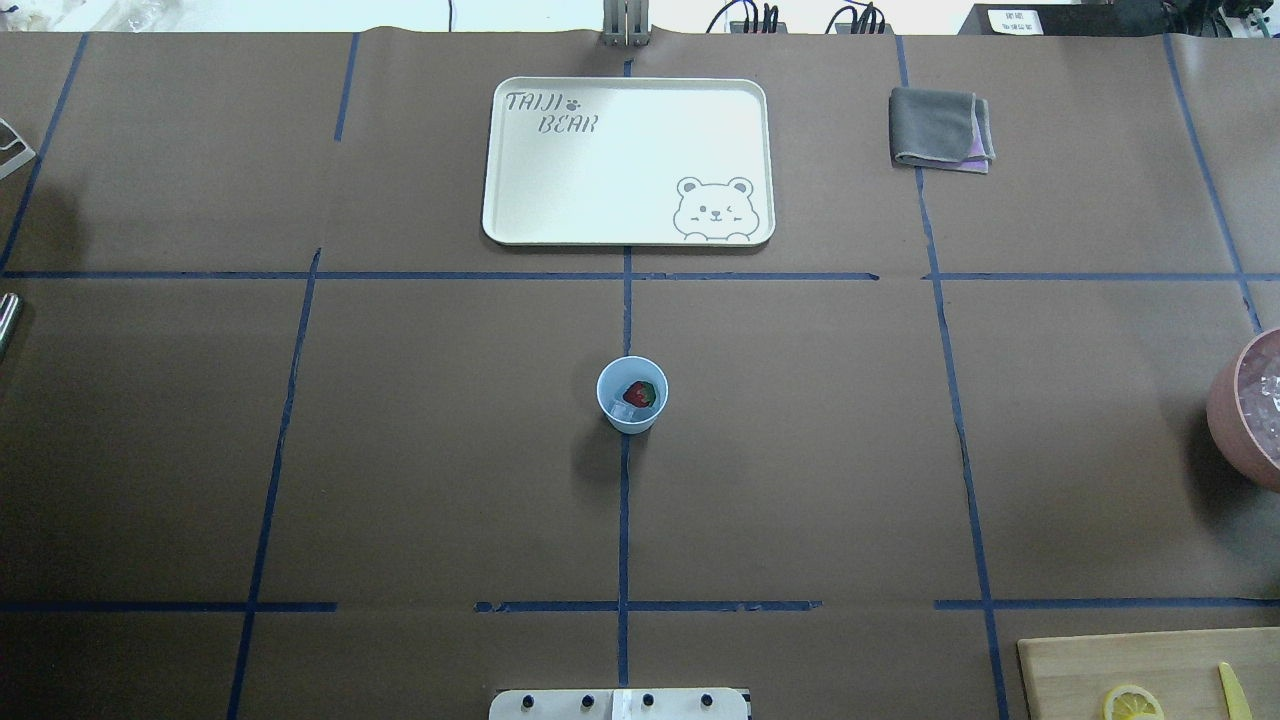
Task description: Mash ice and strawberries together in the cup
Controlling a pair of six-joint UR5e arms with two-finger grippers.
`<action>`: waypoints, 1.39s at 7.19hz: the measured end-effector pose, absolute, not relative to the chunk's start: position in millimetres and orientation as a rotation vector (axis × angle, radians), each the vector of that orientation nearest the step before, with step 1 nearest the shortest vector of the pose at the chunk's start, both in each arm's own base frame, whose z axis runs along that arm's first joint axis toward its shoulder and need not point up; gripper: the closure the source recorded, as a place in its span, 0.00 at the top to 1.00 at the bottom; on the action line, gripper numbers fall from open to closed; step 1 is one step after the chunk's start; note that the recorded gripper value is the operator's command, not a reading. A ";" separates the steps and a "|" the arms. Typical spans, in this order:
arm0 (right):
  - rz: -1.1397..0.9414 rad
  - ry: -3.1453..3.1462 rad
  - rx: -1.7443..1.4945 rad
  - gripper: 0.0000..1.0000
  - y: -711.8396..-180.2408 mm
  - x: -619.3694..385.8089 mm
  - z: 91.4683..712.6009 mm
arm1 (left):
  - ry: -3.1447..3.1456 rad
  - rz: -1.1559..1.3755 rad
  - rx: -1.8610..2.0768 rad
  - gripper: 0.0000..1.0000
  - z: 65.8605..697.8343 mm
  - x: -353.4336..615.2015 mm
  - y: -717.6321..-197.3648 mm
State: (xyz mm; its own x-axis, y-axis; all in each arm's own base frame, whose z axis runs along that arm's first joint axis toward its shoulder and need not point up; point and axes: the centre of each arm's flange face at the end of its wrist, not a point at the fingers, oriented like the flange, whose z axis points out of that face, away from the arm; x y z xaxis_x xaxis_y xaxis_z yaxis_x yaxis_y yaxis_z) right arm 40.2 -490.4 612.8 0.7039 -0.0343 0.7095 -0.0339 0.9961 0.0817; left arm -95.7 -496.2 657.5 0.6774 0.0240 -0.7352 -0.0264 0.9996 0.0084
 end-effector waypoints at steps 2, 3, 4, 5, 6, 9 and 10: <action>0.040 -0.793 0.064 1.00 -472.4 55.0 633.5 | 0.826 0.019 -0.004 1.00 656.6 -96.1 -496.8; 0.060 -0.804 0.066 1.00 -465.9 65.9 637.7 | 0.826 0.018 -0.003 1.00 656.0 -96.1 -497.4; 0.069 -0.827 0.075 1.00 -463.5 73.2 636.2 | 0.825 0.019 -0.002 1.00 655.3 -96.2 -498.1; 0.066 -0.843 0.089 1.00 -464.4 75.9 631.3 | 0.826 0.020 0.000 1.00 654.5 -96.2 -498.6; 0.054 -0.849 0.104 1.00 -466.7 77.0 626.0 | 0.826 0.021 0.002 1.00 654.1 -96.2 -498.9; 0.002 -0.843 0.133 1.00 -469.8 78.0 622.4 | 0.827 0.021 0.003 1.00 653.9 -96.2 -499.4; 0.001 -0.843 0.132 1.00 -469.5 78.0 623.2 | 0.827 0.022 0.003 1.00 653.7 -96.2 -499.4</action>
State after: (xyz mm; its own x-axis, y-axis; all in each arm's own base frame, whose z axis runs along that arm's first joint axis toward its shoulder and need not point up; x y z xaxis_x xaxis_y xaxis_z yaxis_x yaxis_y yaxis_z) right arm 78.0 -469.5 623.2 0.6659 -0.0515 0.7443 -0.0530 0.9918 0.1161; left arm -96.2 -499.4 653.7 0.6772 0.0204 -0.7355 -0.0180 0.9998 0.0112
